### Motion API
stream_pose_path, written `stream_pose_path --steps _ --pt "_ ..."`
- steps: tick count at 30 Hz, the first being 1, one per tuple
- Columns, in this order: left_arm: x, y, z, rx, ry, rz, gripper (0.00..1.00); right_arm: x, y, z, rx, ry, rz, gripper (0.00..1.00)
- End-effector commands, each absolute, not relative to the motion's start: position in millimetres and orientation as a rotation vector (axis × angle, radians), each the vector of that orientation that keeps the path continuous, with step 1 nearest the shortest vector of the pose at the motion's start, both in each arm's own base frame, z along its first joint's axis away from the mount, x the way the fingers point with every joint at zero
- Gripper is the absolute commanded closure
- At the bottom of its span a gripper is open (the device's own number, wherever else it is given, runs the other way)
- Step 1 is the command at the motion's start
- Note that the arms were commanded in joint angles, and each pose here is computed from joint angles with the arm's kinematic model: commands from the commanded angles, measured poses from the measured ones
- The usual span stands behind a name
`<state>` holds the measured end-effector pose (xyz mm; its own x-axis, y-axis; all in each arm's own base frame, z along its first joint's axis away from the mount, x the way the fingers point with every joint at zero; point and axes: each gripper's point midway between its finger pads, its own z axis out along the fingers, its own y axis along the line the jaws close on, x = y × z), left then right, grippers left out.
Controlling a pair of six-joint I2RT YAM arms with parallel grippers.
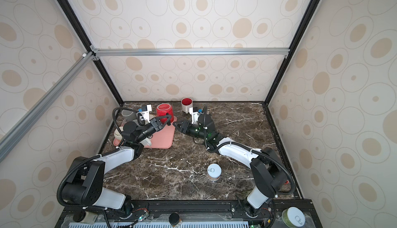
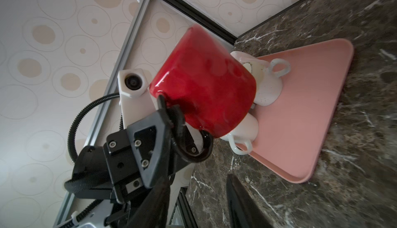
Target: Turn the mug right side up
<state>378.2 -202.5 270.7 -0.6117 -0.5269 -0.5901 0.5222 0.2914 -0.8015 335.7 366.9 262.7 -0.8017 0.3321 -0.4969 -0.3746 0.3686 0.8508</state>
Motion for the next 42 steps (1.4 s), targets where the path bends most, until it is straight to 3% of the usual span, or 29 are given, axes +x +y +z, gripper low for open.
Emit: stream_pose_path --steps 1,17,25,34,42 --pt "389.6 -206.8 251.9 0.129 1.763 -1.330 1.00 330.2 352.6 229.6 -0.079 2.128 1.293 0.54" --pt "448.9 -190.9 166.6 0.010 1.823 -1.322 1.00 318.9 352.7 188.5 -0.134 2.251 1.243 0.55" --pt "453.1 -179.2 134.5 -0.045 1.897 -1.238 1.00 325.2 355.4 174.8 -0.165 2.292 1.181 0.55" --pt "445.5 -168.7 117.1 -0.082 1.964 -1.143 0.79 386.0 372.5 116.8 -0.190 2.432 1.001 0.54" --pt "439.3 -160.7 116.7 -0.091 1.987 -1.069 0.70 424.4 401.0 107.4 -0.233 2.448 0.961 0.54"
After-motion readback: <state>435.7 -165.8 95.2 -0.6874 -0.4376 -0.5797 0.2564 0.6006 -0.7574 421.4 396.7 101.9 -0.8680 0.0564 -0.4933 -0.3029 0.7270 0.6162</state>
